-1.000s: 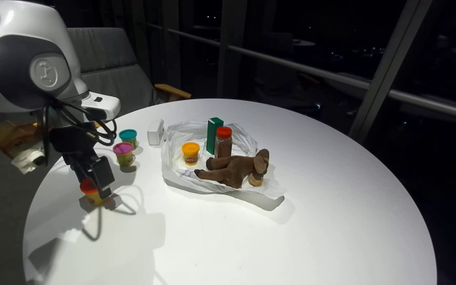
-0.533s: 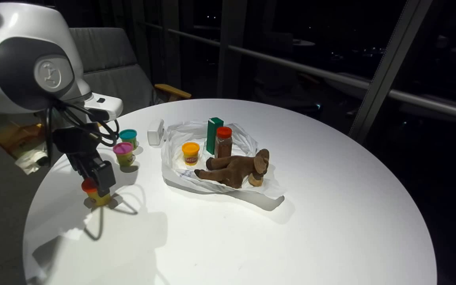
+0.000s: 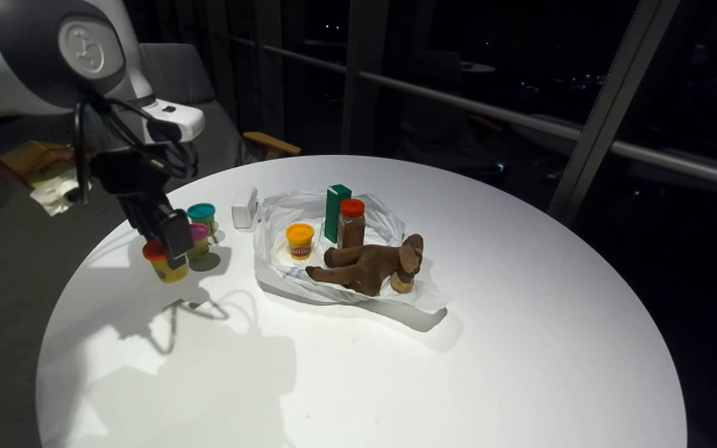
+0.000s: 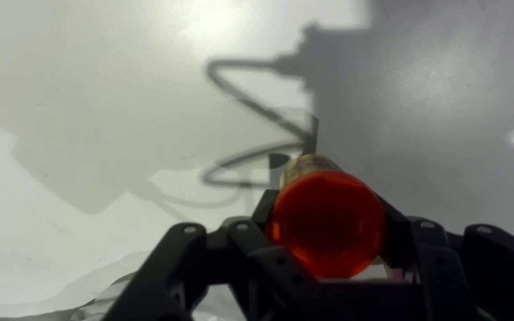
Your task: Put the things on the table into the plastic bag
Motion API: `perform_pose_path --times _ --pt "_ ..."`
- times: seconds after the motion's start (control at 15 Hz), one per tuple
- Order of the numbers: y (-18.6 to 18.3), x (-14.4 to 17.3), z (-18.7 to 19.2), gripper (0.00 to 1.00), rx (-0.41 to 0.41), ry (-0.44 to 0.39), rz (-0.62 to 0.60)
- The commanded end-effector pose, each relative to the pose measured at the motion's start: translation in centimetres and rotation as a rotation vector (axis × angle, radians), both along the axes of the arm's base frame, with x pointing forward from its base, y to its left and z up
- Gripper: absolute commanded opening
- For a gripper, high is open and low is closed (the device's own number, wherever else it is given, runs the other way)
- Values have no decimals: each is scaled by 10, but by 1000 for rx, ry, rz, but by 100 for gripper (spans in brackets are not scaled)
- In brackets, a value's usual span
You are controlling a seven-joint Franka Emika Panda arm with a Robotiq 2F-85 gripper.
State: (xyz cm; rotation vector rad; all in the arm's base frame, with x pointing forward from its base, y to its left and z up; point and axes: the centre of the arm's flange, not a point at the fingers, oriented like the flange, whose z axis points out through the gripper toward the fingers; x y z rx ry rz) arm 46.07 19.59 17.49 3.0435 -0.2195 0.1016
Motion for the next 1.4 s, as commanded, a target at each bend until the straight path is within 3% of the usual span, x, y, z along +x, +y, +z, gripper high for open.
perform_pose_path --times 0.0,0.33,0.67,1.33 --pt "-6 52 46 24 -5 -19 -39" --pt "-36 131 77 24 23 -70 -107" --pt "-50 188 84 24 63 -86 -146" --pt "-59 241 24 24 76 -62 -196"
